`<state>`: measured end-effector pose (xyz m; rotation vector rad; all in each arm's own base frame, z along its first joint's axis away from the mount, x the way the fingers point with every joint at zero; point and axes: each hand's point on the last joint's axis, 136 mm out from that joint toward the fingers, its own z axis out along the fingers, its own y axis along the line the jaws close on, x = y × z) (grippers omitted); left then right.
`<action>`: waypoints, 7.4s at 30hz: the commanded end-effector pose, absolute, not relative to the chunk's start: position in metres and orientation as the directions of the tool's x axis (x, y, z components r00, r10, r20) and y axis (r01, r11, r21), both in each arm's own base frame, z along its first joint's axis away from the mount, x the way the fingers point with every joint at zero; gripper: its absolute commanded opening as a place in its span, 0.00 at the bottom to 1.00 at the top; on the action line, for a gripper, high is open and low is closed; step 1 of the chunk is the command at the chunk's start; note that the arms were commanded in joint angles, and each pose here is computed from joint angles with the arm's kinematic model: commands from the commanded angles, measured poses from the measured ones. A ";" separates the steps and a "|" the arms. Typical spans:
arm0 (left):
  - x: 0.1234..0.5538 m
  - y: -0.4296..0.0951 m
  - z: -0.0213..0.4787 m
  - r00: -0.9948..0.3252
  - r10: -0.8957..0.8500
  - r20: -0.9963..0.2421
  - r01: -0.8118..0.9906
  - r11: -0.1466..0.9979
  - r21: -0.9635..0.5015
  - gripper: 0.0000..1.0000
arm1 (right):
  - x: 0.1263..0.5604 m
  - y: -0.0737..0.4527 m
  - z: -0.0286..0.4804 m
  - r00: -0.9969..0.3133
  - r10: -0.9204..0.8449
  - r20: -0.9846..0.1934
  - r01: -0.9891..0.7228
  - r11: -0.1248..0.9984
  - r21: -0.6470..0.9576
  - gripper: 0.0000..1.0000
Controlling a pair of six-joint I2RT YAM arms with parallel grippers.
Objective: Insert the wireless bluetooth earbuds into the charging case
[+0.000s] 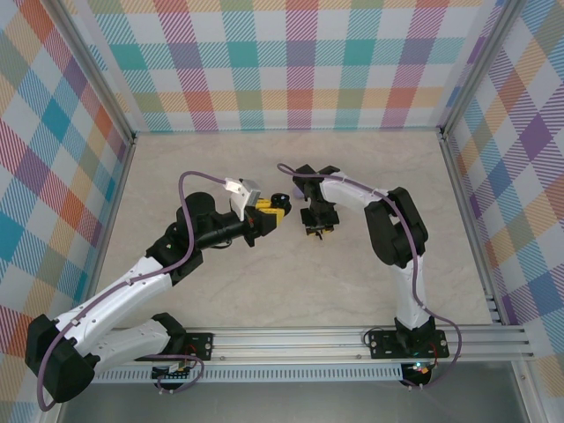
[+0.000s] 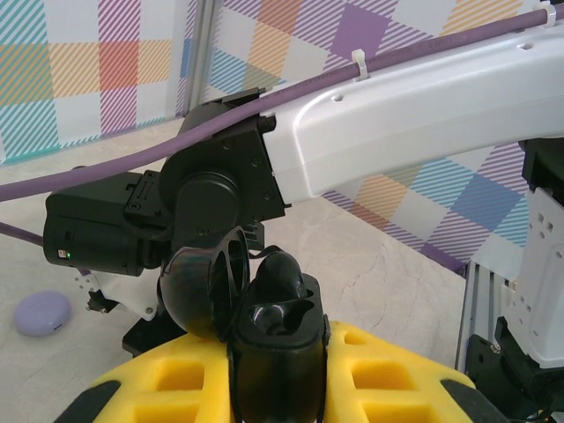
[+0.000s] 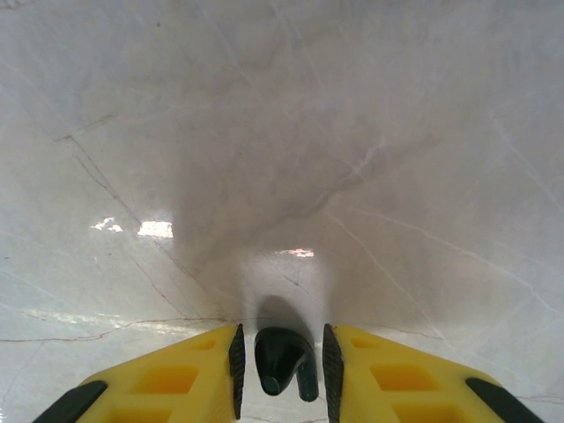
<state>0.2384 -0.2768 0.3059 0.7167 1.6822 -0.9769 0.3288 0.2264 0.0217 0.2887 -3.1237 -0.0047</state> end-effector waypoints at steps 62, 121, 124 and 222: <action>0.253 -0.272 0.293 -0.405 -0.050 -0.913 0.737 0.574 -0.358 0.04 | 0.329 0.202 0.038 -0.973 -0.172 -0.155 -0.165 0.985 -0.055 0.15; 0.259 -0.320 0.264 -0.447 -0.053 -0.893 0.822 0.369 -0.434 0.06 | 0.274 0.288 0.297 -0.620 -0.124 -0.775 -0.651 0.632 0.420 0.17; 0.259 -0.321 0.266 -0.446 -0.057 -0.893 0.823 0.366 -0.434 0.06 | 0.274 0.290 0.296 -0.623 -0.128 -0.771 -0.651 0.632 0.420 0.17; 0.266 -0.311 0.283 -0.418 -0.125 -0.900 0.795 0.429 -0.429 0.05 | 0.266 0.299 0.280 -0.646 -0.259 -0.718 -0.657 0.666 0.351 0.34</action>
